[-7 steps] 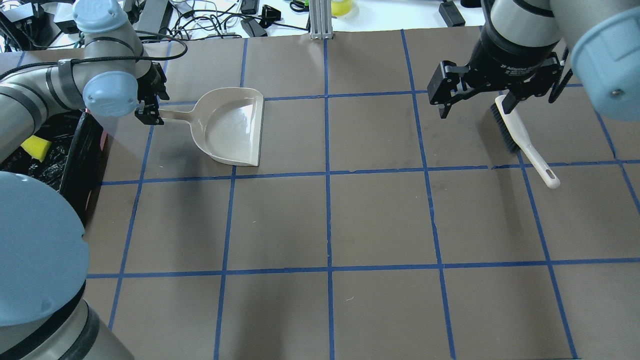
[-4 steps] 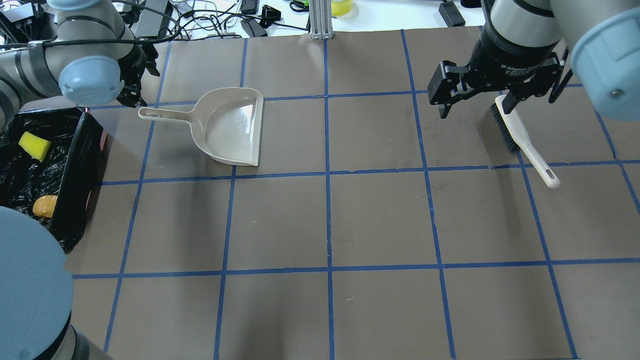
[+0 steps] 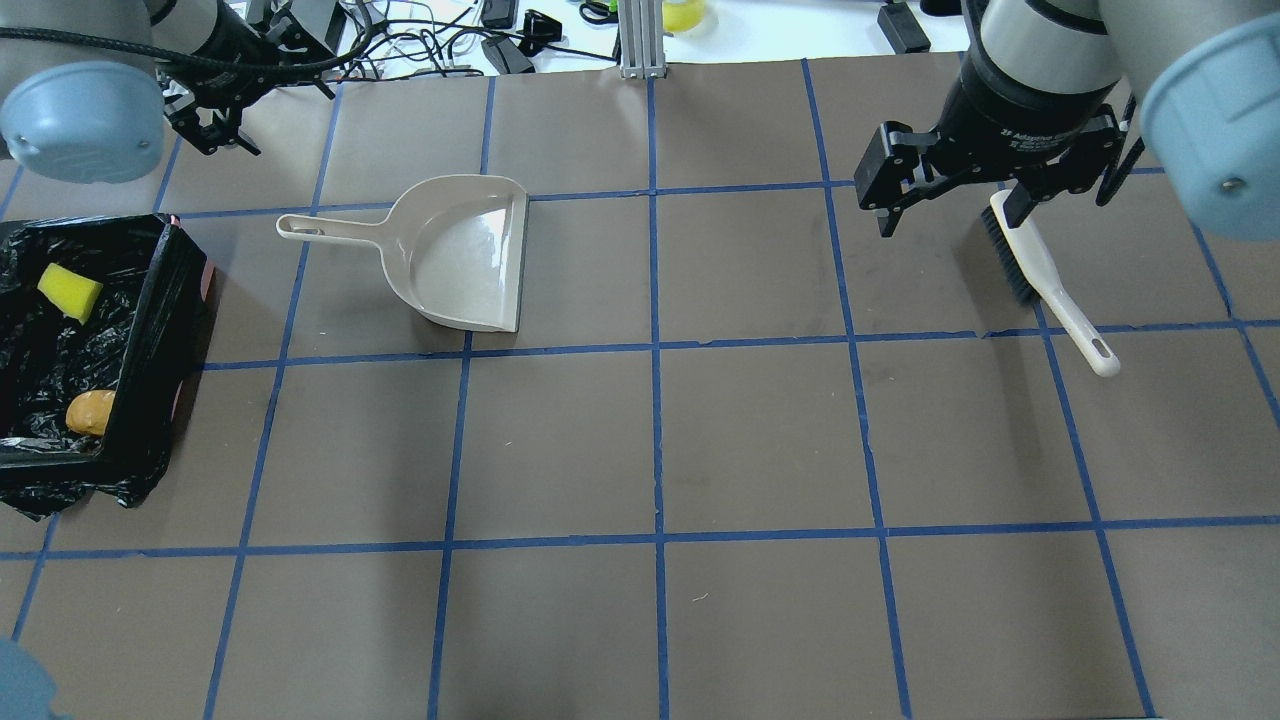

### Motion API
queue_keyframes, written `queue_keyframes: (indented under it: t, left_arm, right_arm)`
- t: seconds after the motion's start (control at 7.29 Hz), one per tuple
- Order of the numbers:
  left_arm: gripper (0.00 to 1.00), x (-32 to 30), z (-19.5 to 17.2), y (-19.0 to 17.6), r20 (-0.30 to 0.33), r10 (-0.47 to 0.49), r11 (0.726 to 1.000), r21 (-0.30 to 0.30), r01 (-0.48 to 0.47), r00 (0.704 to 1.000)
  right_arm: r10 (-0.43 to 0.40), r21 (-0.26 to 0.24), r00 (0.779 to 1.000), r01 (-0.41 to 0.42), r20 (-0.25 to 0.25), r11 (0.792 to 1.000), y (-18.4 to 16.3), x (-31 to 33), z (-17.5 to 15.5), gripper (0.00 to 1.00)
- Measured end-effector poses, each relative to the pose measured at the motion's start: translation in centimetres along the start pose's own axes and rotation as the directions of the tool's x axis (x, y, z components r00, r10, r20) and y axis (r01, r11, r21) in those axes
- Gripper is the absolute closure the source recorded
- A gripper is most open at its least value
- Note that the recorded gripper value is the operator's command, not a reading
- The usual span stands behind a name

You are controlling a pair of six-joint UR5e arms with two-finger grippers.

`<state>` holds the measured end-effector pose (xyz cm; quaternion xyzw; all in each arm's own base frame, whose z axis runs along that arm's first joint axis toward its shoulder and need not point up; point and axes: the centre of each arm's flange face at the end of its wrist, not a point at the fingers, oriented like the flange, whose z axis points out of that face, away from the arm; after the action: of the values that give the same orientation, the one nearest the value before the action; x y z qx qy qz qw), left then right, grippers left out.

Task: Sweep and dump trash into bin

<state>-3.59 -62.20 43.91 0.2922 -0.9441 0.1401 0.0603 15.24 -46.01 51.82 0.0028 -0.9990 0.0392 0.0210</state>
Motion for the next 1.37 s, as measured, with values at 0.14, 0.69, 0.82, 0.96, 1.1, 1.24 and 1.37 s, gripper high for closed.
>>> queue_keyframes:
  t: [0.14, 0.69, 0.82, 0.96, 1.1, 1.24, 1.37]
  left_arm:
    - [0.0, 0.2, -1.7, 1.8, -0.037, 0.021, 0.997, -0.075, -0.023, 0.999]
    - [0.0, -2.0, -5.4, 6.9, 0.051, 0.045, 0.986, -0.163, -0.036, 0.998]
    - [0.0, -2.0, -5.7, 9.0, 0.065, 0.065, 0.98, -0.191, -0.051, 0.996]
    - [0.0, -1.4, -5.9, 10.9, 0.07, 0.126, 0.972, -0.206, -0.11, 0.989]
    - [0.0, -0.8, -6.2, 12.0, 0.058, 0.242, 0.952, -0.209, -0.225, 0.968]
    - [0.0, -0.6, -6.8, 12.9, 0.038, 0.359, 0.913, -0.222, -0.343, 0.932]
    - [0.0, -0.7, -7.7, 13.7, 0.024, 0.429, 0.879, -0.242, -0.411, 0.903]
  right_arm:
    - [0.0, 0.0, 1.0, 0.0, 0.0, 1.0, 0.0, 0.0, 0.0, 0.0]
    - [0.001, -0.005, 1.0, -0.001, -0.002, 1.0, 0.2, 0.1, 0.3, 0.0]
    - [0.001, -0.008, 1.0, -0.001, -0.003, 1.0, 0.1, 0.1, 0.4, 0.0]
    - [0.001, -0.01, 1.0, -0.001, -0.004, 1.0, 0.1, 0.2, 0.5, 0.0]
    - [-0.001, -0.01, 1.0, 0.001, -0.008, 1.0, 0.2, 0.2, 0.5, 0.0]
    - [-0.007, -0.01, 1.0, 0.007, -0.011, 1.0, 0.3, 0.3, 0.4, 0.0]
    - [-0.013, -0.01, 1.0, 0.013, -0.008, 1.0, 0.3, 0.2, 0.4, 0.0]
